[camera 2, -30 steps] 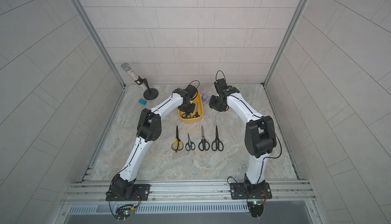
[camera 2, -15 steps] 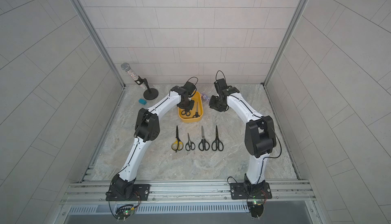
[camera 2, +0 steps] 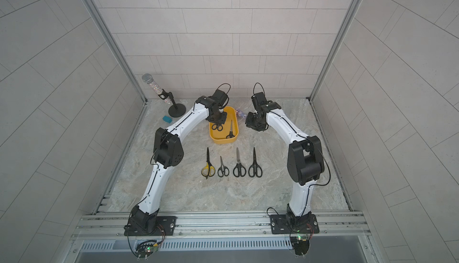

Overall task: Take the scissors out of the storage box
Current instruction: Pick up the scissors from the storage box, then place the scissors at the center of the board.

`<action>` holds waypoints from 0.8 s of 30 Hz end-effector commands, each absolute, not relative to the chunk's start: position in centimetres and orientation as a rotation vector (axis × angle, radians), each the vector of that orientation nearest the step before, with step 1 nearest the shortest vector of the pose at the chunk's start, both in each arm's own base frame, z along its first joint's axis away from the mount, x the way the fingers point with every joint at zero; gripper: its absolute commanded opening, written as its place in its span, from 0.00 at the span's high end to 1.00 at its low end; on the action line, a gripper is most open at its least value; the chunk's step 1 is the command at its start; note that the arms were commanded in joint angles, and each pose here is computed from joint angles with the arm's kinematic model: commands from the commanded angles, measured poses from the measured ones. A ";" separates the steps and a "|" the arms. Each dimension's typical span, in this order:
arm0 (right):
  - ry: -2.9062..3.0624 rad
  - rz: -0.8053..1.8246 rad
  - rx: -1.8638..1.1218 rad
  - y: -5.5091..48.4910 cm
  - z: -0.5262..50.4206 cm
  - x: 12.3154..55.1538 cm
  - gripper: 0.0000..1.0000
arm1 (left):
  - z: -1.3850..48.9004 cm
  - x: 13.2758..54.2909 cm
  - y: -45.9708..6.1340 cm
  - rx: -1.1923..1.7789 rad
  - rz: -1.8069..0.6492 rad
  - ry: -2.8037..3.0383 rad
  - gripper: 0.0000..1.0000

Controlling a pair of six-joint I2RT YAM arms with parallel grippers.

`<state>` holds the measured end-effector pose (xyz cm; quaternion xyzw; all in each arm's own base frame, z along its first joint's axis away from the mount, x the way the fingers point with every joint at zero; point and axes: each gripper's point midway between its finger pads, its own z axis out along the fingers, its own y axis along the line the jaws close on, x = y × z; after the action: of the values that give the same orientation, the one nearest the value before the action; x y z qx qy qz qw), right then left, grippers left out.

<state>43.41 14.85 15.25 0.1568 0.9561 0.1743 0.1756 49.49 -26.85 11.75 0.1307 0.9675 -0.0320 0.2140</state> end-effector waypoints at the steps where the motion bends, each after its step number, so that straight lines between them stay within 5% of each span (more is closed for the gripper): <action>1: 2.699 0.471 0.435 14.4 15.8 43.2 0.65 | 15.9 49.0 -26.5 0.350 -0.091 2.630 1.00; 11: 2.683 0.446 0.353 15.6 17.1 42.8 0.65 | 20.3 45.0 -23.2 0.277 -0.065 2.596 1.00; 24: 2.676 0.453 0.284 17.6 17.7 42.1 0.65 | 17.1 35.9 -16.4 0.029 -0.020 2.610 1.00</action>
<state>42.45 17.25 15.63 0.1141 0.9623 0.1632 0.1851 36.11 -17.19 16.81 0.0423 0.9700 -0.0097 0.2391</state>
